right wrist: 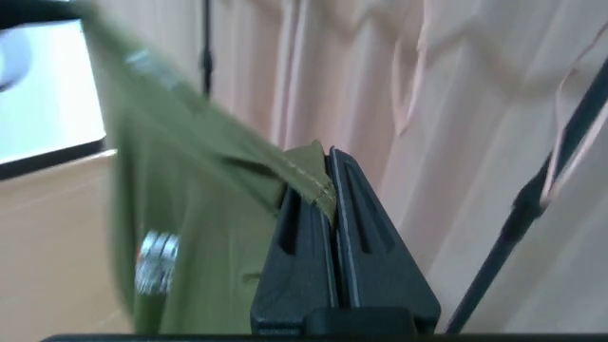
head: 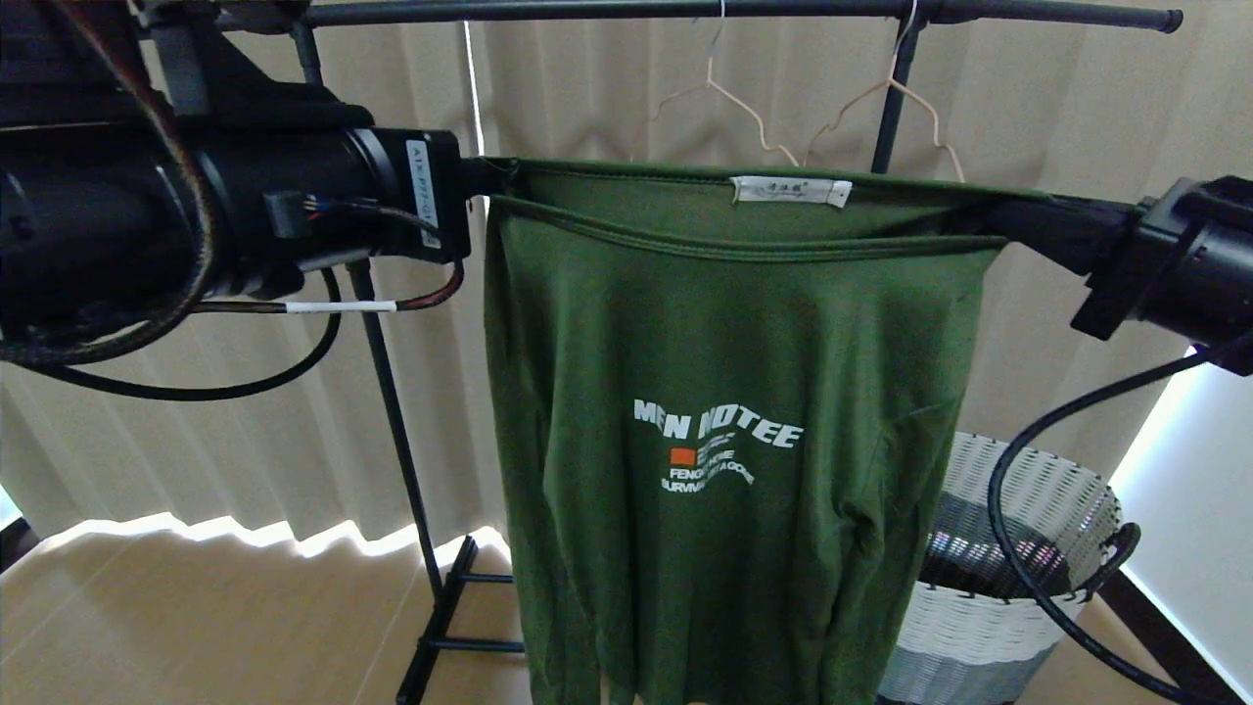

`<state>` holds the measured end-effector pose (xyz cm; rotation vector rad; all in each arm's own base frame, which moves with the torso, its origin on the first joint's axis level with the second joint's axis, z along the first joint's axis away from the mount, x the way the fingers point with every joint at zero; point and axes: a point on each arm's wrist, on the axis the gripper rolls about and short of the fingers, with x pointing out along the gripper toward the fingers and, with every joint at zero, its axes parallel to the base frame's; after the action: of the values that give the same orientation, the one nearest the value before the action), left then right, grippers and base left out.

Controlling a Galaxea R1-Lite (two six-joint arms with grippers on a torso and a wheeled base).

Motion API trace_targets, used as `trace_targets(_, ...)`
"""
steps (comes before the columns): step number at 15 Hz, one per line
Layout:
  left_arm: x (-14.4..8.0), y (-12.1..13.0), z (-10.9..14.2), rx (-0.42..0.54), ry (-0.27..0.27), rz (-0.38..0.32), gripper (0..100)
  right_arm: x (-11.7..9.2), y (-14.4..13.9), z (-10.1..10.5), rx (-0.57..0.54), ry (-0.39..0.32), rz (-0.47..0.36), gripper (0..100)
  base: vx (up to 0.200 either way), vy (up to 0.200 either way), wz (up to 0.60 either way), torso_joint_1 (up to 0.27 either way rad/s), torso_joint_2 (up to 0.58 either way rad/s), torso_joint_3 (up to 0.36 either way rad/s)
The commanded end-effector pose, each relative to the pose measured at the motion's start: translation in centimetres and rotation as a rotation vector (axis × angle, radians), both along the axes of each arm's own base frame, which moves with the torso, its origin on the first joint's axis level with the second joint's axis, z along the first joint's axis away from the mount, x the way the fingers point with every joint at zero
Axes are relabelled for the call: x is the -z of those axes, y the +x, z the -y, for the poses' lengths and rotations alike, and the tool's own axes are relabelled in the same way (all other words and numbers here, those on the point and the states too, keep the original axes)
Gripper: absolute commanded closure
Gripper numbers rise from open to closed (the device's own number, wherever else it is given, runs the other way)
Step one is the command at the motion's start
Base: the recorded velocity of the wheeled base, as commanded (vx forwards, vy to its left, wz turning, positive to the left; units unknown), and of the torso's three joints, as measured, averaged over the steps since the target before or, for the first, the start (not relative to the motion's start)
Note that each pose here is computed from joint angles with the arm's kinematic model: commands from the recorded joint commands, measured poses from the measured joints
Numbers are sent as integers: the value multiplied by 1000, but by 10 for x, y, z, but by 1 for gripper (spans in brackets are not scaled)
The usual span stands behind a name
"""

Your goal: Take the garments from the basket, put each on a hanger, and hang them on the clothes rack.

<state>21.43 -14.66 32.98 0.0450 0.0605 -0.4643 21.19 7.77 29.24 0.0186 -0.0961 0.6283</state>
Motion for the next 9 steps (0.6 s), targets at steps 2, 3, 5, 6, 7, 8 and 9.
trace_targets(2,-6,-24,-15,41,-16,21,100,2,32,-12,-3,-6,-22,100,0,0,0,0,0,0)
trace_targets(3,-2,-36,-19,103,-6,19,100,-1,43,-19,-14,11,26,100,0,0,0,0,0,0)
trace_targets(5,3,-42,-22,120,26,27,100,-1,47,-25,-29,14,39,100,0,0,0,0,0,0)
trace_targets(6,3,-42,-22,120,27,29,100,-1,47,-25,-30,15,38,100,0,0,0,0,0,0)
trace_targets(7,8,-44,-23,122,54,27,100,-1,46,-28,-40,14,33,100,0,0,0,0,0,0)
trace_targets(8,10,-45,-22,131,56,23,100,-1,46,-28,-39,13,37,100,0,0,0,0,0,0)
trace_targets(9,10,-46,-21,137,57,22,100,-1,45,-27,-39,13,37,100,0,0,0,0,0,0)
